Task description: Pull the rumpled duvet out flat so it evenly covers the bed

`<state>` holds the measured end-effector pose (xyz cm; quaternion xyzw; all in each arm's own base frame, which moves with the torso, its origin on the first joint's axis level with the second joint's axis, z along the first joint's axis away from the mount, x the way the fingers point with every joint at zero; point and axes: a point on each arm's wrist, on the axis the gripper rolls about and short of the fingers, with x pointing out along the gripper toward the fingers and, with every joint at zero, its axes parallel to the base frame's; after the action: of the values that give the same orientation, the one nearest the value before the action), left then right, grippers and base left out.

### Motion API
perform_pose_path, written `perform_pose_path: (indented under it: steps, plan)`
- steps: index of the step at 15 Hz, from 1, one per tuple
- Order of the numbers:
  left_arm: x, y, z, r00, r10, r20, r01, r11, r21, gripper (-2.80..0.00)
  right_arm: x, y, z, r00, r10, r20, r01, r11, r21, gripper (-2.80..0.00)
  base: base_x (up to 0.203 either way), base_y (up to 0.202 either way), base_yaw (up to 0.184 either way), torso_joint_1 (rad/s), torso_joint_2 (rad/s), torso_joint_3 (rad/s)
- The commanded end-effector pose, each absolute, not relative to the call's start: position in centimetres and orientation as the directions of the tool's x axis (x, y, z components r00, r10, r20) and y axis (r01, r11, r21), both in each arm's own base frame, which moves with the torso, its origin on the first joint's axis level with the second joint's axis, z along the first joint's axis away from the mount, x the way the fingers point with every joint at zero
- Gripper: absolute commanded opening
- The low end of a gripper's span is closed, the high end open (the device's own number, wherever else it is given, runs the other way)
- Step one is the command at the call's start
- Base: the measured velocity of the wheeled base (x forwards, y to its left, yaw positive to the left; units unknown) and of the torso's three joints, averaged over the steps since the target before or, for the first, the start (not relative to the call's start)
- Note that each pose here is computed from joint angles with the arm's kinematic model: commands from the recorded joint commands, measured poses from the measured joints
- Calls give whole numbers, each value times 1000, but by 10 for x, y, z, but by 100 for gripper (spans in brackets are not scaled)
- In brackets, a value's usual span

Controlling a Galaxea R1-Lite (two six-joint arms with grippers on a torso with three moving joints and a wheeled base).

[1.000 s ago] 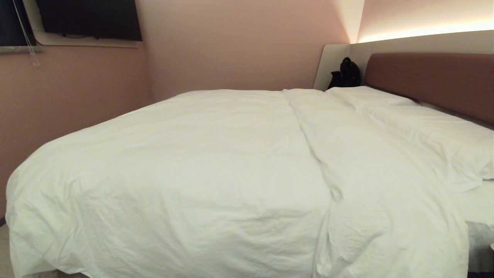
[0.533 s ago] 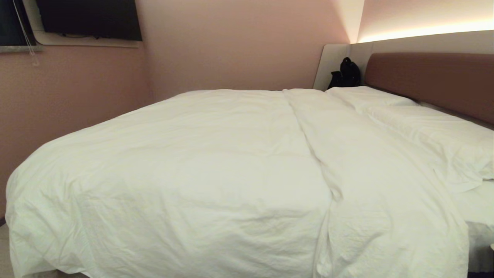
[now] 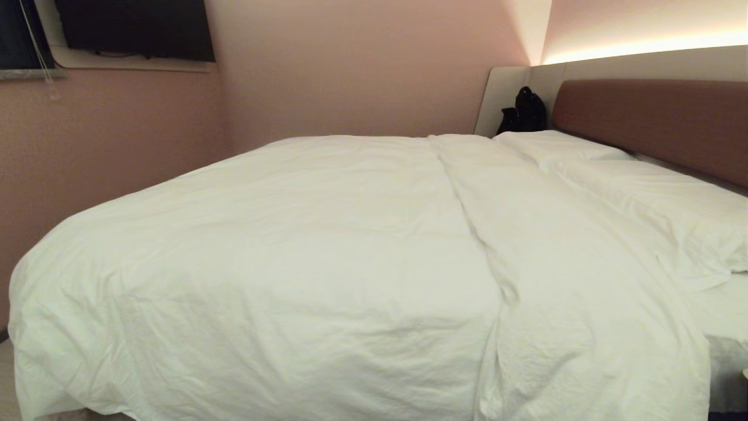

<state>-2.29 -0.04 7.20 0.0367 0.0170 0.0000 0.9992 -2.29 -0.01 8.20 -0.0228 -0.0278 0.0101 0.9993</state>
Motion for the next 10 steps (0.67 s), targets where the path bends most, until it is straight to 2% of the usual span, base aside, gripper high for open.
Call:
perform_pose_path:
  steps: [1,10]
  plan:
    - [-23,0,72,999,2,-34,1,997,75,-280,-23,0,75,1000,18,-7,-18,1000,-15,-280,0,0,0,0,0,0]
    - [-23,0,72,999,0,-35,3,997,73,-280,-23,0,75,1000,8,-3,-8,1000,14,-280,0,0,0,0,0,0]
